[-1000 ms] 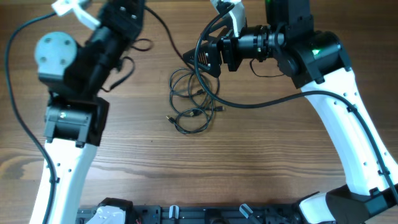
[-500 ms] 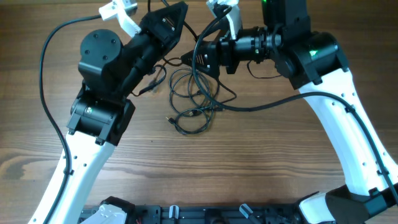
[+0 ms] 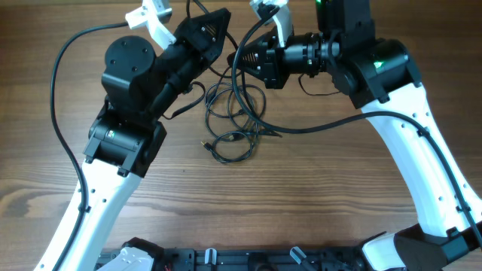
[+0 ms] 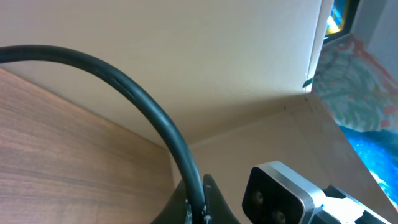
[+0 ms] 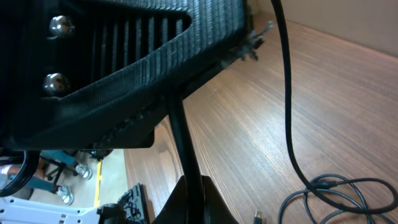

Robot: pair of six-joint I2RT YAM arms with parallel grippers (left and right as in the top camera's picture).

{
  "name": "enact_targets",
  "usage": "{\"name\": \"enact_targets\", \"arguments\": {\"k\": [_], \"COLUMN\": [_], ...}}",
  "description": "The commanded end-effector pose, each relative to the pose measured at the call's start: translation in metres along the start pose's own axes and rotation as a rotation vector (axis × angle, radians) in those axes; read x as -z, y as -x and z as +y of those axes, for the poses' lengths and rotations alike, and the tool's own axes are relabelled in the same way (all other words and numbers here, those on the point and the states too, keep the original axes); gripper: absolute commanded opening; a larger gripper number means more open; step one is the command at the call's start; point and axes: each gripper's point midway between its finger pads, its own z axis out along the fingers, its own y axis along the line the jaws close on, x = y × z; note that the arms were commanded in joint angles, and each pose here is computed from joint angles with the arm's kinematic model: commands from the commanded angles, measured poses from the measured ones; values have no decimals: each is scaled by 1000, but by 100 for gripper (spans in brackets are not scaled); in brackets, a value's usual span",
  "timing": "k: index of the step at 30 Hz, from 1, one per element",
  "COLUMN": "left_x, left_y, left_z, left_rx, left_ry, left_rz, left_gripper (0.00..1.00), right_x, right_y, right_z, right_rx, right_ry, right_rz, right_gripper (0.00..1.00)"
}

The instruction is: Untangle cables

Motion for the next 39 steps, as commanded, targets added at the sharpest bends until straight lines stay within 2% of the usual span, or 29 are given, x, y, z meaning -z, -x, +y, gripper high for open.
{"name": "enact_targets", "arguments": {"k": [1,5,7,11,18,21,25,31,35,38,39], "left_x": [0,7,11,20,30,34,38,38,39,39,33], "left_y": [-3,-3,-5,-14,-23,-28,-32,-32,-33,-32,-35], "left_z": [6,53,69,92,111,118,123,124,125,124,116], "left_rx": [-2,27,31,-51,-49,-43,-39,-38,-37,-38,-145], "left_ry": [33,244,317,420,509,544,568,571,578,573,517], "left_rz": [8,-25,-34,12,51,72,86,89,92,90,142], "left_gripper": [15,88,99,100,100,100,100,100,100,100,94], "right_x": [3,9,15,39,120,168,245,284,289,268,253], "right_y": [7,21,27,44,90,104,117,67,54,56,56], "right_z": [-1,-13,-20,-26,-20,-21,-12,-44,-55,-59,-65], "right_rx": [-46,-168,-208,-222,-232,-252,-165,-288,-349,-343,-343], "right_ry": [-23,-112,-180,-311,-567,-719,-993,-1355,-1383,-1298,-1263], "right_rz": [-26,-92,-128,-232,-565,-740,-956,-904,-887,-828,-785], "right_gripper": [4,4,4,4,4,4,4,4,4,4,4]}}
